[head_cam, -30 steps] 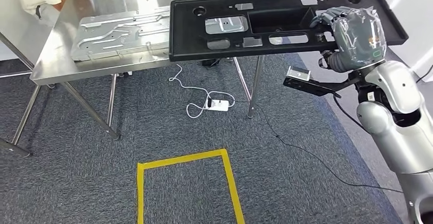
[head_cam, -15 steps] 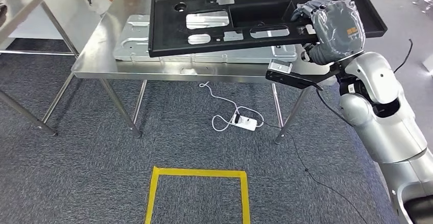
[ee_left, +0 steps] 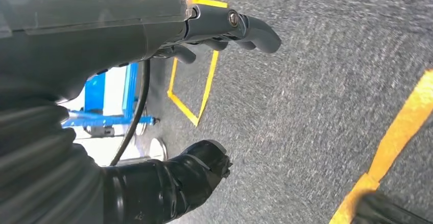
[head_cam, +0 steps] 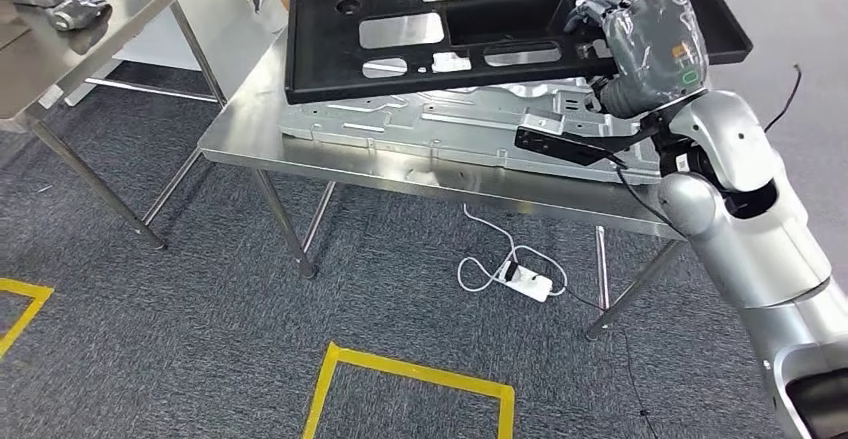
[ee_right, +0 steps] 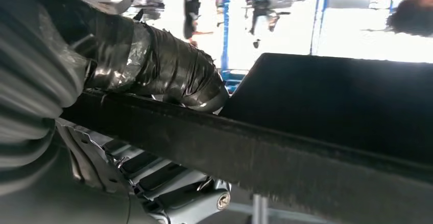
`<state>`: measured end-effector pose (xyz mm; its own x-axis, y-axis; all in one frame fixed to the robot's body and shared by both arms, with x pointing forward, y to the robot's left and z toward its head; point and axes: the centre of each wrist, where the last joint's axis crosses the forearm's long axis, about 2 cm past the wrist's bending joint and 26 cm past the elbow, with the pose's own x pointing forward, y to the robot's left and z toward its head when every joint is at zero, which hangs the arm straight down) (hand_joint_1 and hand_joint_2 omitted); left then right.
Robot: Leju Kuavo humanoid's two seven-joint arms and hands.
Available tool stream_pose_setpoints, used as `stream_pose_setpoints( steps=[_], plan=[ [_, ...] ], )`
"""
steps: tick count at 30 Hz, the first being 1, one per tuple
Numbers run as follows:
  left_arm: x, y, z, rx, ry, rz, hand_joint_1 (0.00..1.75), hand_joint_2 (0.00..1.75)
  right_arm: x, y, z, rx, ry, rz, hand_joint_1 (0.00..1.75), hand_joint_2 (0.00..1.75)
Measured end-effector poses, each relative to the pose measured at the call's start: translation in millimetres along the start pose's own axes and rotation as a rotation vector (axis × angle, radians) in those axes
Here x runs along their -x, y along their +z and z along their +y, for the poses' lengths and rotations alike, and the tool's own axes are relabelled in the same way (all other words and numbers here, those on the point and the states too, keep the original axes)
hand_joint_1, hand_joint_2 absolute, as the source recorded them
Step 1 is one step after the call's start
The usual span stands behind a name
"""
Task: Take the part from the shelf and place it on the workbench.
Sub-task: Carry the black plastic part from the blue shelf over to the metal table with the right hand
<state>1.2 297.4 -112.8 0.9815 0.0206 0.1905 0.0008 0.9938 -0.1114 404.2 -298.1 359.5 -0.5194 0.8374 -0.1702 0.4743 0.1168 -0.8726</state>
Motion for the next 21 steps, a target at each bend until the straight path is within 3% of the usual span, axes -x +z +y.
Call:
stream_pose_setpoints(
  steps=[6, 12, 21],
  plan=[
    [10, 2, 0, 0.000, 0.004, 0.020, 0.00, 1.75, -1, 2, 7, -0.015, 0.012, -0.006, 1.75, 1.75],
    [7, 1, 1, -0.003, 0.001, 0.014, 0.00, 1.75, 9, 11, 11, -0.041, 0.050, -0.001, 1.75, 1.75],
    [9, 2, -2, 0.019, 0.019, 0.025, 0.00, 1.75, 41, 48, 46, -0.215, -0.003, 0.184, 1.75, 1.75]
  ],
)
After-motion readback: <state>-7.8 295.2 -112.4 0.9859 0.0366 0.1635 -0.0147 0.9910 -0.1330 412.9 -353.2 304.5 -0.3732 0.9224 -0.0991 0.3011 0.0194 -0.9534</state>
